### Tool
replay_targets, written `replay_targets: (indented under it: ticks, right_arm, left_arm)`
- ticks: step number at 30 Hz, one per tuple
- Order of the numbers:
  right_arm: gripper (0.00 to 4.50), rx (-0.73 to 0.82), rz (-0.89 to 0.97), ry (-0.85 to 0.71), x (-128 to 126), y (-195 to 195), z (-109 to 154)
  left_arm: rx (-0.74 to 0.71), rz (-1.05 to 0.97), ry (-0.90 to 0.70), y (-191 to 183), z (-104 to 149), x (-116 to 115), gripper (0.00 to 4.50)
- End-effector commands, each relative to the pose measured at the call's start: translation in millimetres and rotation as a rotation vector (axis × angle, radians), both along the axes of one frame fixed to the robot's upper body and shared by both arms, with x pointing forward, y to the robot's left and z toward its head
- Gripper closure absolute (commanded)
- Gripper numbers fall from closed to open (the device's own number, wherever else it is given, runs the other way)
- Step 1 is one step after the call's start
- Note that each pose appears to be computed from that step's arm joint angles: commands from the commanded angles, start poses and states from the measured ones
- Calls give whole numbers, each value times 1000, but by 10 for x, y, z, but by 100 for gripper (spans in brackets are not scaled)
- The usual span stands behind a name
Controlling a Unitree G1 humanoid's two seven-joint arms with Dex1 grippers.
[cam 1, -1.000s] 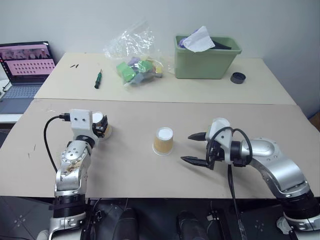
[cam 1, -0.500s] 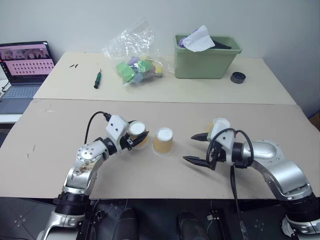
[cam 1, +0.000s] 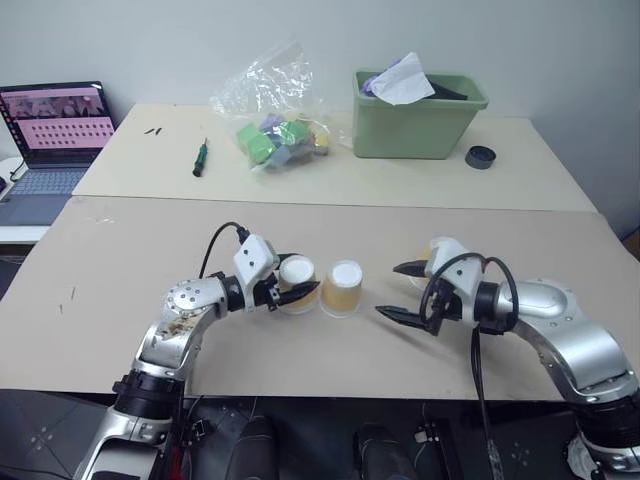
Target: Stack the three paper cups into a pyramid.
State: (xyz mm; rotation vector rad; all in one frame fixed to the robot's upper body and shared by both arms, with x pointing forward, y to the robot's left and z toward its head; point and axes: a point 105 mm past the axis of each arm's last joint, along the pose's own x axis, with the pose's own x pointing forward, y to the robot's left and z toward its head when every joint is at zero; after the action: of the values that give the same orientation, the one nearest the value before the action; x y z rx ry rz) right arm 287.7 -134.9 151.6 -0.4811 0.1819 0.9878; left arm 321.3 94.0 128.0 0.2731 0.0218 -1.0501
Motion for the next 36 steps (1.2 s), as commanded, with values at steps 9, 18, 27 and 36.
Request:
replay_targets:
  ticks: [9,18,27,36]
  right_arm:
    - [0,-5,-12,-40,-2,-69,137]
    - [0,-123,-138,129,-135,-775,-61]
    - [0,-179,-493,88,381,-1214,-314]
    - [0,59,-393,-26,487,-802,141]
  left_arm:
    - [41,-49,2,184,210,-144,2]
    - [73,-167,46,520,962,-594,2]
    - [46,-197,38,392,1133,-617,2]
    - [70,-209,41,350,1079,-592,2]
